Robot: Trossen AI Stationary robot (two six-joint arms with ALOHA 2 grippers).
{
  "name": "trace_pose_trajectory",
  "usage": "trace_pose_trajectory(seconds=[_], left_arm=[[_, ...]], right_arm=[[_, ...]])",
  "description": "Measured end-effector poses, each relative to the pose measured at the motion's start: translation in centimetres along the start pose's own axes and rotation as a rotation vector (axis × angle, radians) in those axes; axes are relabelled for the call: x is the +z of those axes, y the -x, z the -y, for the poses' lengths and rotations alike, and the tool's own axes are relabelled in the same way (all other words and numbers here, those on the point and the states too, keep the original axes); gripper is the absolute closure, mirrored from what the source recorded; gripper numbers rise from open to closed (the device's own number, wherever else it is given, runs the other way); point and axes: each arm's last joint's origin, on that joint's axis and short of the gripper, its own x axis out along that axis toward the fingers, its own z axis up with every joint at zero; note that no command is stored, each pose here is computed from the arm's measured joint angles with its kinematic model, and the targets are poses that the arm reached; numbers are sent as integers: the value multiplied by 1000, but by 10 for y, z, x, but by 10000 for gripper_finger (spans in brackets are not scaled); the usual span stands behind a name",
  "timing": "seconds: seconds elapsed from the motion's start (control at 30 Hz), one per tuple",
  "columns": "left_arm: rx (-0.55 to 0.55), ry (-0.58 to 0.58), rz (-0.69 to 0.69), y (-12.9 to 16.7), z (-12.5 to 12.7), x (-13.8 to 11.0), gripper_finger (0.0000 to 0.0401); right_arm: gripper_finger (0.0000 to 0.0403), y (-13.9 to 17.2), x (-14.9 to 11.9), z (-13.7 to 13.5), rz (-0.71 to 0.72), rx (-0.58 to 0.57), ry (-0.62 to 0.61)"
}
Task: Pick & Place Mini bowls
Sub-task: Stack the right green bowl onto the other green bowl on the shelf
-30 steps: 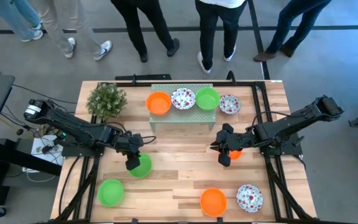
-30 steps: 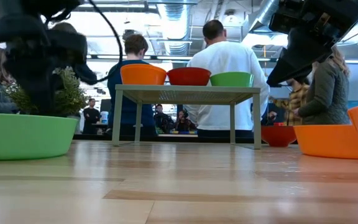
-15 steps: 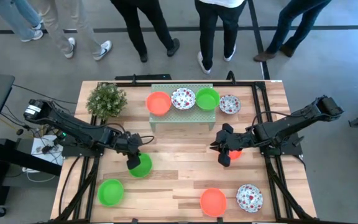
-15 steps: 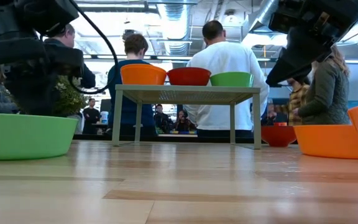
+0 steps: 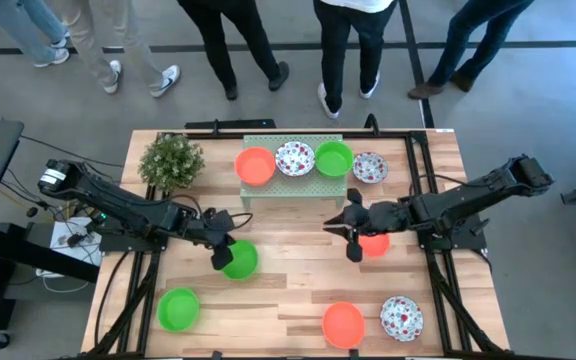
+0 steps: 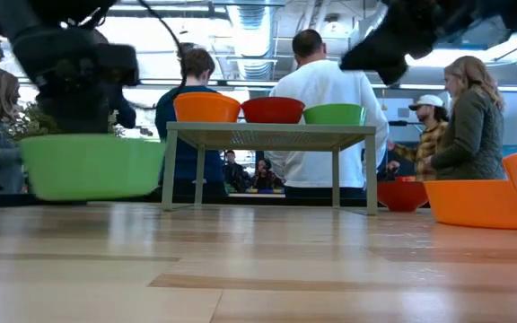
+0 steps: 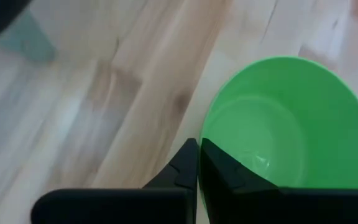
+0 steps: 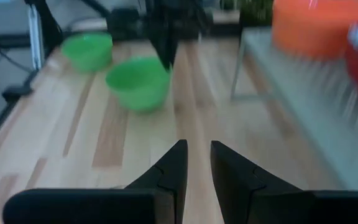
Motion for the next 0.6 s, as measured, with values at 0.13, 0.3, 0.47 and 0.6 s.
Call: trace_pose_trajectory(seconds=[0.13, 0.3, 0.47, 0.6], left_arm=[[-3, -26, 56, 6, 6, 13, 393], [-8, -30, 87, 10, 9, 20, 393], [-5, -21, 112, 12, 11, 25, 392], [-19, 2, 132, 16, 14, 30, 392]], right_arm=[[333, 0, 9, 1, 84, 3, 46], [306, -7, 14, -2, 167, 14, 109], [259, -31, 15, -13, 225, 133, 208], [228, -56, 29, -26, 212, 158, 307]])
